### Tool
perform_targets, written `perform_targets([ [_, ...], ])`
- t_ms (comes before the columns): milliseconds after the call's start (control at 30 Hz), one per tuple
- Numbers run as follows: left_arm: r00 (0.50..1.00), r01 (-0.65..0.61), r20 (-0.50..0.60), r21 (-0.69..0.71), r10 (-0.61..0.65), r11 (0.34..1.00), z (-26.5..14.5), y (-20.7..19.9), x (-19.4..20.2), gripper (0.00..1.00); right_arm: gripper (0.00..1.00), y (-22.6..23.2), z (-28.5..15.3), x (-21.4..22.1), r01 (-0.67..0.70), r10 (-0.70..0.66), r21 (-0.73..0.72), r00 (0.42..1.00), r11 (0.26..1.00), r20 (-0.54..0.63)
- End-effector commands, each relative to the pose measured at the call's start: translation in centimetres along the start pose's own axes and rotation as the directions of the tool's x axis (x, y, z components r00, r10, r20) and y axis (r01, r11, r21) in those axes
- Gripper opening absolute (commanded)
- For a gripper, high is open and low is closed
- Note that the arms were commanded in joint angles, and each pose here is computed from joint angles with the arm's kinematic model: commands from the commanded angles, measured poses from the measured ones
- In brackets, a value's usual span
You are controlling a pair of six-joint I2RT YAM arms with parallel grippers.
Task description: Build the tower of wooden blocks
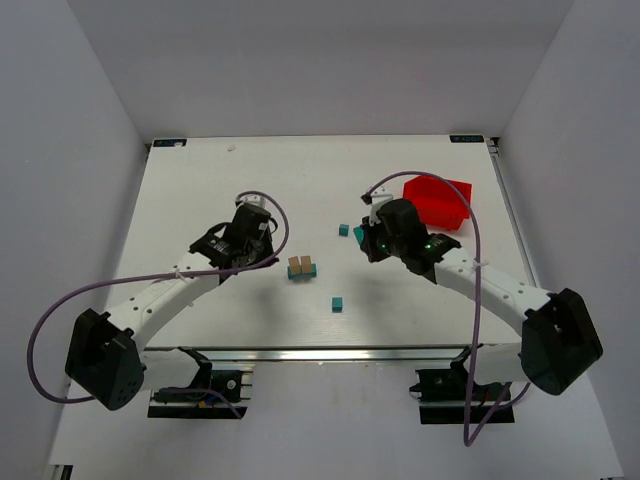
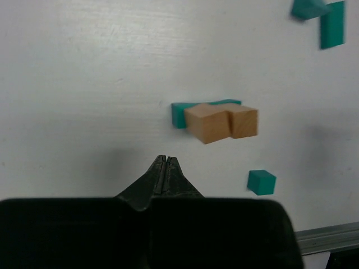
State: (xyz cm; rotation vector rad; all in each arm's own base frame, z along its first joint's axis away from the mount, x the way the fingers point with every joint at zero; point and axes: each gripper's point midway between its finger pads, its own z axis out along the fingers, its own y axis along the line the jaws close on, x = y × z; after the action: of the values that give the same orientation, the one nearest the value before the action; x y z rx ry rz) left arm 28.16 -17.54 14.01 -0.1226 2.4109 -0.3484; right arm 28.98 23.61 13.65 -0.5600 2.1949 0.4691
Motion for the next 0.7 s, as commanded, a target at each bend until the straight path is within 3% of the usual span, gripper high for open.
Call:
perform_targets([
  [0,0.991,0.134,-0.001,-0.053,-0.134,0.990,0.2,1.3,1.5,0.00,0.00,2.1,0.6,-1.5,-0.036,0.039,-0.065,0.999,0.997,0.037],
  [233,0.995,0.095,0.033,-0.017,-0.095,0.995,2.0,0.8,1.2,0.00,0.00,5.0,2.7,-0.4,0.004,-0.009,-0.158,0.999,0.987,-0.031],
  [667,1.000,0.022,0.018,-0.022,-0.022,1.000,5.7,0.1,1.1,0.00,0.00,7.1,6.3,0.3,0.043,-0.060,-0.190,0.995,0.981,-0.085],
])
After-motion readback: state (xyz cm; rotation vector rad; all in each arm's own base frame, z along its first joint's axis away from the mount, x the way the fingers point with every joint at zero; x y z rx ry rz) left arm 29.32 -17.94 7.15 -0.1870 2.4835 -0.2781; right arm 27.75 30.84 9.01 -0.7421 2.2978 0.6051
